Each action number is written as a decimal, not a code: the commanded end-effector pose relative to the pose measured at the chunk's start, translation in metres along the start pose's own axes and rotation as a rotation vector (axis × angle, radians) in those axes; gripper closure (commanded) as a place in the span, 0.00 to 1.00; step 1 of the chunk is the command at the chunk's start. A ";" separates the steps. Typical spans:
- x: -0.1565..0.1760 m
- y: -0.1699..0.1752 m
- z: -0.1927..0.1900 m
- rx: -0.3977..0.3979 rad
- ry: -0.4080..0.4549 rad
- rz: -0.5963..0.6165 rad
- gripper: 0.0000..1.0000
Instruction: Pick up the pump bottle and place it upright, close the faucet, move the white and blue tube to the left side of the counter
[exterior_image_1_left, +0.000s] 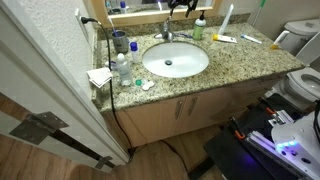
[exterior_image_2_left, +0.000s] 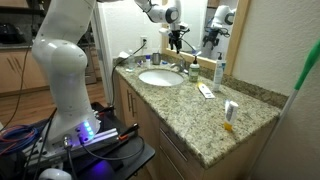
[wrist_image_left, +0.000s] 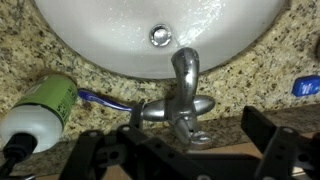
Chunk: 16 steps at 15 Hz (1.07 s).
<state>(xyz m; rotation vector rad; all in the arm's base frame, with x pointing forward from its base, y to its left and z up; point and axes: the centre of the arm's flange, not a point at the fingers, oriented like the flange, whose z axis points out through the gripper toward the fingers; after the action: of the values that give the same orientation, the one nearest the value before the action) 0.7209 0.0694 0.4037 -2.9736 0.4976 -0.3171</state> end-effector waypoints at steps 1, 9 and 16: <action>0.023 -0.016 0.015 -0.038 0.038 -0.028 0.00; 0.021 -0.023 0.021 -0.042 0.080 -0.023 0.00; 0.039 -0.022 0.046 -0.001 0.069 0.037 0.00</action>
<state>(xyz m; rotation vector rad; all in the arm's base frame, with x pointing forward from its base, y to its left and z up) 0.7566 0.0830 0.3783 -2.9776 0.5296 -0.3979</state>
